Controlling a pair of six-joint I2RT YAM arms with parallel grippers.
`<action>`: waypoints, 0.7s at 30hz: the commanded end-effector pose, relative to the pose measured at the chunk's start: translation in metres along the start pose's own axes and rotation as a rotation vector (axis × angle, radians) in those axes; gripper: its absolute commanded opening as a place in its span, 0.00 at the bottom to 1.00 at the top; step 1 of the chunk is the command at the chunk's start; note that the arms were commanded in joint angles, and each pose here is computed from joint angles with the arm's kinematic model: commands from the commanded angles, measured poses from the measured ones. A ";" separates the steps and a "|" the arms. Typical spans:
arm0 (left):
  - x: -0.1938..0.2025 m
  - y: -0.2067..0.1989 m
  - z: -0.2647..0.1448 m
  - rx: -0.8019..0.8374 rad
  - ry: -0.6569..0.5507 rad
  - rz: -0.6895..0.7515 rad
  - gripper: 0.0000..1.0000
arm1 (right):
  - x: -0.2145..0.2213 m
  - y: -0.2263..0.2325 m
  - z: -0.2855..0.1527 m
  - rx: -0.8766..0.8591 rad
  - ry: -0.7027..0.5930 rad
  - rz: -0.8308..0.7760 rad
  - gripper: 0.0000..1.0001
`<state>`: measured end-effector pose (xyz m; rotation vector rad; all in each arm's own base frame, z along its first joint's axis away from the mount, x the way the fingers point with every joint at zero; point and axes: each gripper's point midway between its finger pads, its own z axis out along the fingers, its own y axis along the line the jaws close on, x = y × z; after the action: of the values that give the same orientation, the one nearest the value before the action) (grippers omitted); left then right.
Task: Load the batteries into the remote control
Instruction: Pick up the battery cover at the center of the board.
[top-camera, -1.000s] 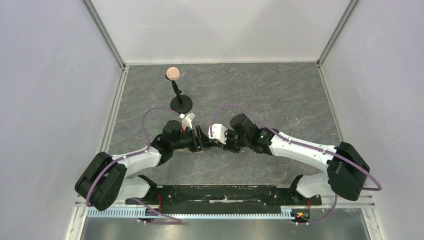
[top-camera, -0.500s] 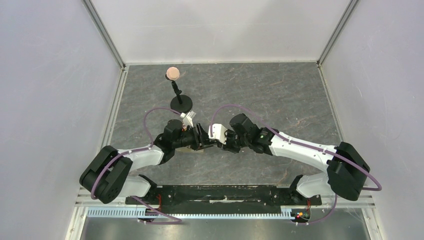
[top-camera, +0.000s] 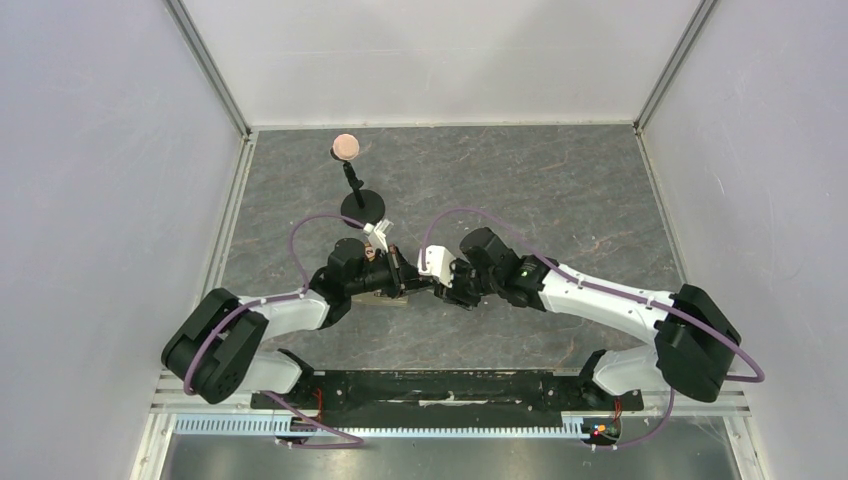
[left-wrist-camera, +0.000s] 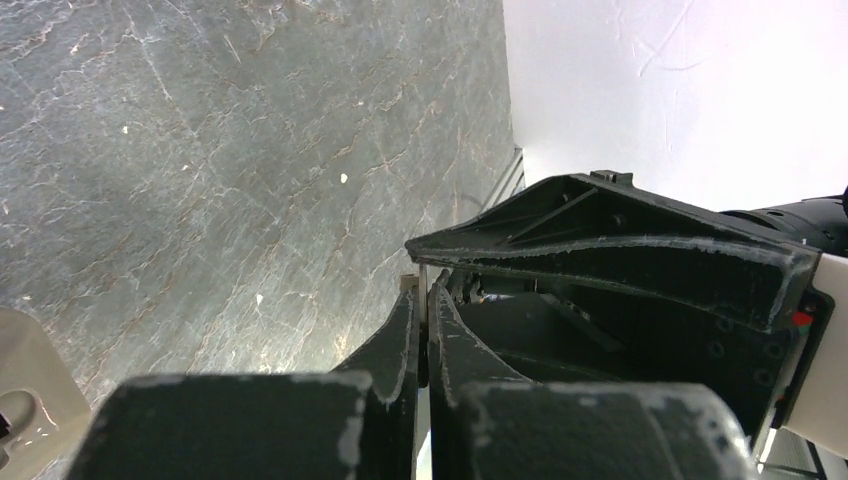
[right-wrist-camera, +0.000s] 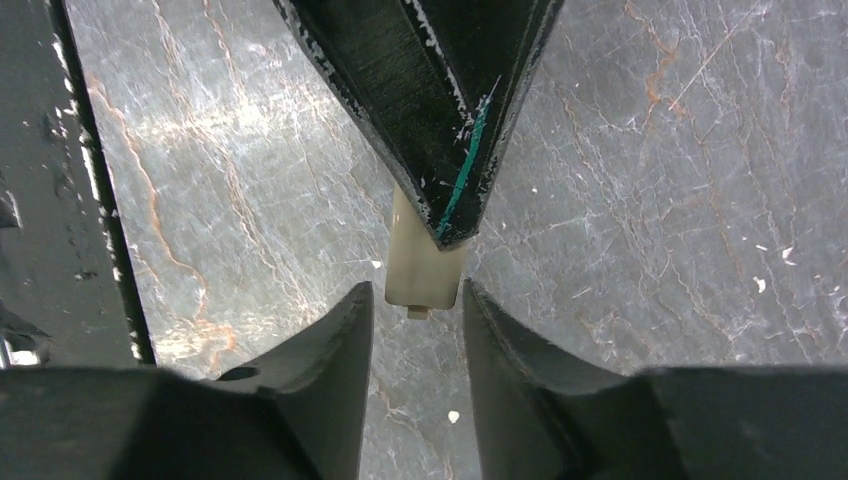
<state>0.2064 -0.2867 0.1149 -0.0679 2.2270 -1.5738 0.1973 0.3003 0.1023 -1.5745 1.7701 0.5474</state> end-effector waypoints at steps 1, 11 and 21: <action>-0.006 -0.021 -0.003 0.066 -0.022 0.023 0.02 | -0.030 -0.003 -0.013 0.035 -0.106 0.082 0.48; -0.018 -0.045 -0.030 0.062 -0.133 0.027 0.02 | -0.064 -0.026 -0.055 0.258 -0.329 0.713 0.74; -0.028 -0.089 -0.074 0.134 -0.280 -0.058 0.02 | -0.116 -0.012 -0.098 -0.041 -0.891 1.362 0.72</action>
<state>0.1896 -0.2549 0.2191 -0.1427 1.9209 -1.6085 0.1866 0.2967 0.2025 -0.1442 1.9392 1.2297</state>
